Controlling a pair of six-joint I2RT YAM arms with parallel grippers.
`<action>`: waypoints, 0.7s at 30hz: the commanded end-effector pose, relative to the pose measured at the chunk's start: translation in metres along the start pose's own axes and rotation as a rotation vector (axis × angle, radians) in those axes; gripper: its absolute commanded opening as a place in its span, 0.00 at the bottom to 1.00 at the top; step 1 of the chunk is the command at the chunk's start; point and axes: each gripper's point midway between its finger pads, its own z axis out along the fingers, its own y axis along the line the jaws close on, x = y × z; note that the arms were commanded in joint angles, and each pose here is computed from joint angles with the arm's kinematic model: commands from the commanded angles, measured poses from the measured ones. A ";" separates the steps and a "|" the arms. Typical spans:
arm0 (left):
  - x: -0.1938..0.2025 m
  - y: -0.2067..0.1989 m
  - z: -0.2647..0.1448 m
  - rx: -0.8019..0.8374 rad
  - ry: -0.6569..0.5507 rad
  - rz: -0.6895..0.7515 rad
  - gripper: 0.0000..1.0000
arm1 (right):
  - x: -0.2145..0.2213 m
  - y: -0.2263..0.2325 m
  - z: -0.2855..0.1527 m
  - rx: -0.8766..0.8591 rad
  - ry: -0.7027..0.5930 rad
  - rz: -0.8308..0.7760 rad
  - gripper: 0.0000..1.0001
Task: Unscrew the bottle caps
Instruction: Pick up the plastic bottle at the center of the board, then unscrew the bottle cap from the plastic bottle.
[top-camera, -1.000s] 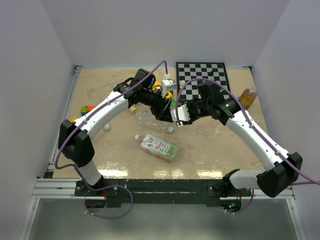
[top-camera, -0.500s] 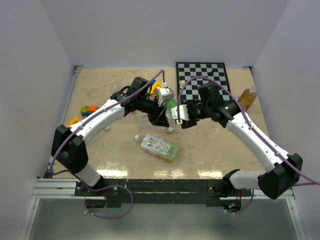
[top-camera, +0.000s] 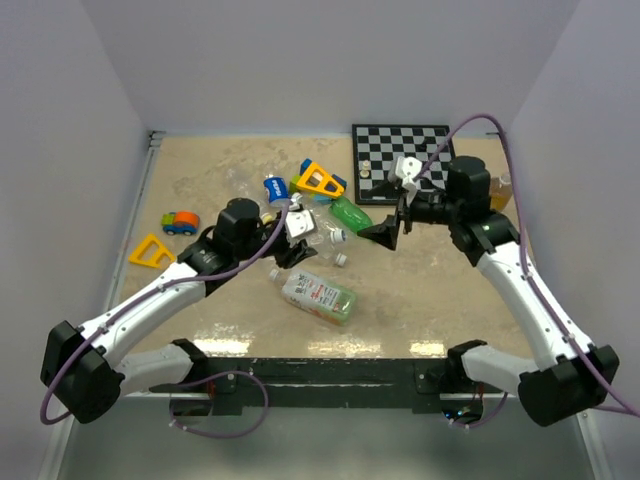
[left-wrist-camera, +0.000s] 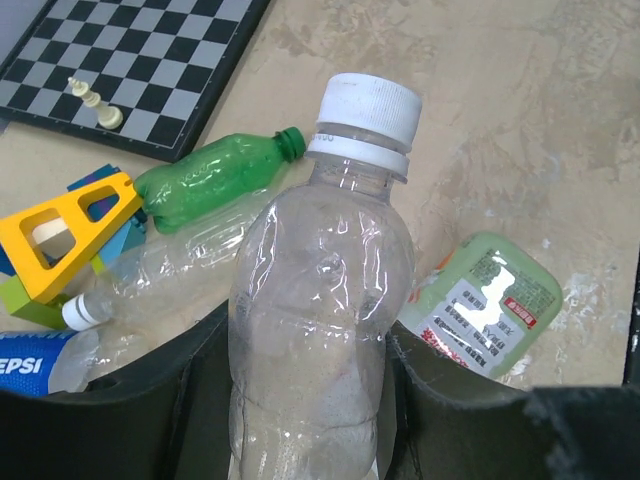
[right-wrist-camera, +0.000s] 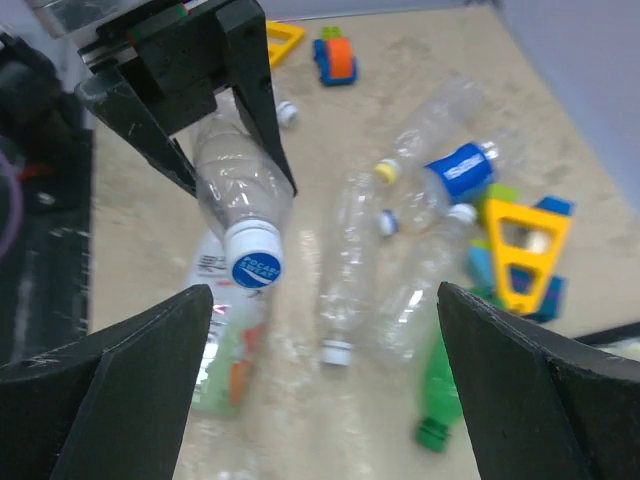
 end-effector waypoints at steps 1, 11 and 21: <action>-0.007 0.010 0.001 -0.069 -0.049 0.068 0.00 | 0.008 0.003 0.028 -0.105 -0.050 0.349 0.96; -0.002 0.019 0.002 -0.120 -0.015 0.052 0.00 | 0.028 0.010 0.070 -0.125 0.075 0.408 0.83; -0.001 0.023 0.002 -0.140 -0.009 0.045 0.00 | 0.029 0.016 0.070 -0.162 0.072 0.421 0.78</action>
